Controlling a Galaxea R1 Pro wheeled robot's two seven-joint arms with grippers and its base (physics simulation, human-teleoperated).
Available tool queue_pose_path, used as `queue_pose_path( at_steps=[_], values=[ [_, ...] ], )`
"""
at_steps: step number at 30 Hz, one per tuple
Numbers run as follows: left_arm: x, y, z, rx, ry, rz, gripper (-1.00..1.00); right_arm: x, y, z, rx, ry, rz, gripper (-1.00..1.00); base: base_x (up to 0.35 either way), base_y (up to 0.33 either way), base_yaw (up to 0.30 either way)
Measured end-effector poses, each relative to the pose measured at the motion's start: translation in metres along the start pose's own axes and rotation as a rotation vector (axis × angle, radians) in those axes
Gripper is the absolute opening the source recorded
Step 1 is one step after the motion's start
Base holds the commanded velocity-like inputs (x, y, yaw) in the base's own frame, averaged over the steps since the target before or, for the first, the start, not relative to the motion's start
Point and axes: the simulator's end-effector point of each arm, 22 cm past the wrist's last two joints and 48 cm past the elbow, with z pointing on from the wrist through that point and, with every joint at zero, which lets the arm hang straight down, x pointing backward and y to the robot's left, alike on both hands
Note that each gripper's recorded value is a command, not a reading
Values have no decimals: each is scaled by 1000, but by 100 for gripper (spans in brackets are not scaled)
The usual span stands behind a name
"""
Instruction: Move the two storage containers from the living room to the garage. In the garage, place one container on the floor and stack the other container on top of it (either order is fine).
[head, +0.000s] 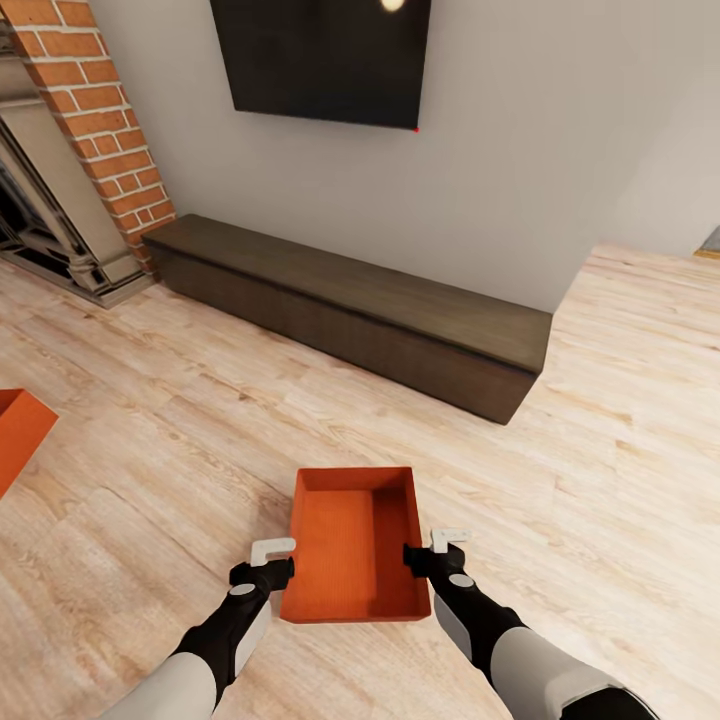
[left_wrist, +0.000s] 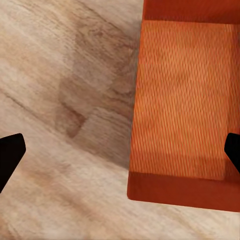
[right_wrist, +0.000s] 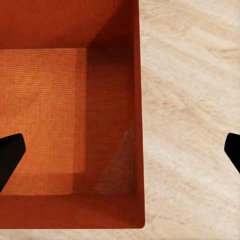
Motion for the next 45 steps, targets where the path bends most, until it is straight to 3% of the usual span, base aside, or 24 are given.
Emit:
queue_pose_path(
  at_steps=[18,34,45],
  values=[
    [17,-2,28,0,-5,0,100,22,-6,26,10,-1,-2,100,0,0,0],
    [17,-2,28,0,-6,0,100,26,-7,26,8,7,-6,100,0,0,0],
    [16,-1,28,-1,-10,0,100,27,-32,28,35,6,-28,100,0,0,0]
  ],
)
